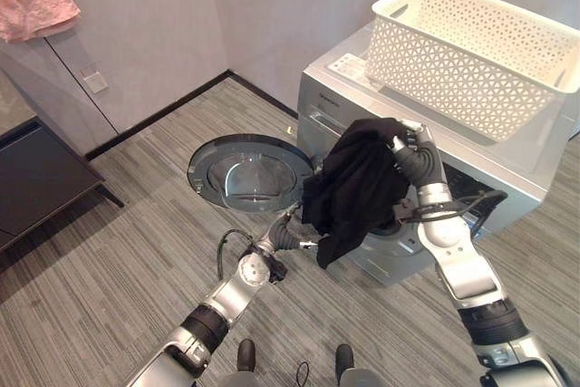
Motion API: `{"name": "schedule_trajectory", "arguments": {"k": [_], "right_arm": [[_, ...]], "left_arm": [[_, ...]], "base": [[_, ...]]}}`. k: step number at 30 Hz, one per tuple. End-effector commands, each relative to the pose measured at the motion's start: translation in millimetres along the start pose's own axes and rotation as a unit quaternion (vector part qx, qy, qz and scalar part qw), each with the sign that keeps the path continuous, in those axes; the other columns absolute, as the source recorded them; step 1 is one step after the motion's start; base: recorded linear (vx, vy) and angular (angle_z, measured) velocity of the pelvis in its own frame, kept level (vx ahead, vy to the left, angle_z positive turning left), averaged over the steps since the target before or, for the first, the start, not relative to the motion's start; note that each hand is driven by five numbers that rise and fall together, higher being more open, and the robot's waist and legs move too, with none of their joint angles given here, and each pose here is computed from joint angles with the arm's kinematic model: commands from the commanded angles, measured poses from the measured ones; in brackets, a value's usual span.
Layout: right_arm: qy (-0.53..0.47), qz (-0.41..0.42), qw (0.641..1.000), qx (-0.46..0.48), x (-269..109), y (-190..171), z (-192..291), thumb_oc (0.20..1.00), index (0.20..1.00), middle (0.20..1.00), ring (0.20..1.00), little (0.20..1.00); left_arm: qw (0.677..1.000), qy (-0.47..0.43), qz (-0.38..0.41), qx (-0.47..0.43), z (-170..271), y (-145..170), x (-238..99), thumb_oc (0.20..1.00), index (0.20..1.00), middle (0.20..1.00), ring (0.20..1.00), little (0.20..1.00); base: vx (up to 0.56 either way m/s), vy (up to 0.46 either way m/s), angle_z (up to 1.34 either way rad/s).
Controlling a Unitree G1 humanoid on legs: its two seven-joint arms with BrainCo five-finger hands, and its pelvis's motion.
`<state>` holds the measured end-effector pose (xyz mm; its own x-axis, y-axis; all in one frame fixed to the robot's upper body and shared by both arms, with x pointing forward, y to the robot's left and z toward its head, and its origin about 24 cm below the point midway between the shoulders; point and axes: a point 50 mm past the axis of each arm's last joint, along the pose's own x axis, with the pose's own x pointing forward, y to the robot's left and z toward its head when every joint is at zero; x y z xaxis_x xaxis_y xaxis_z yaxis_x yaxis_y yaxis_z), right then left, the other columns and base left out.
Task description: Grab the laundry basket,head to the washer,open it,put in the laundry and shut it.
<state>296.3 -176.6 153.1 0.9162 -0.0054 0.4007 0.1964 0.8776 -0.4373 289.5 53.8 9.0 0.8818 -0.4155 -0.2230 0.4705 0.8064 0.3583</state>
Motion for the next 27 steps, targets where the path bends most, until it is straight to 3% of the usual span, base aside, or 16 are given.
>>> {"name": "schedule_trajectory", "arguments": {"k": [1, 12, 24, 27], "right_arm": [[-0.066, -0.072, 0.995, 0.021, 17, -24, 29, 0.200, 0.200, 0.200, 0.200, 0.200], [-0.023, -0.065, 0.997, 0.018, 22, -17, 15, 0.200, 0.200, 0.200, 0.200, 0.200], [-0.018, -0.038, 0.995, 0.092, 11, -1, 15, 0.200, 0.200, 0.200, 0.200, 0.200], [-0.019, -0.025, 0.992, 0.124, 7, 7, 18, 0.200, 0.200, 0.200, 0.200, 0.200]], "left_arm": [[0.998, -0.022, -0.053, -0.025, 23, -11, 17, 1.000, 1.000, 1.000, 1.000, 1.000], [0.988, -0.008, -0.138, -0.064, 32, -42, 20, 1.000, 1.000, 1.000, 1.000, 1.000], [0.989, -0.065, -0.110, -0.081, 74, -38, 37, 1.000, 1.000, 1.000, 1.000, 1.000], [0.984, -0.053, -0.108, -0.130, 74, -43, 38, 1.000, 1.000, 1.000, 1.000, 1.000]], "base": [[0.01, 0.019, 0.08], [0.01, 0.012, 0.03], [0.00, 0.000, 0.00], [0.00, -0.001, -0.01]]}}
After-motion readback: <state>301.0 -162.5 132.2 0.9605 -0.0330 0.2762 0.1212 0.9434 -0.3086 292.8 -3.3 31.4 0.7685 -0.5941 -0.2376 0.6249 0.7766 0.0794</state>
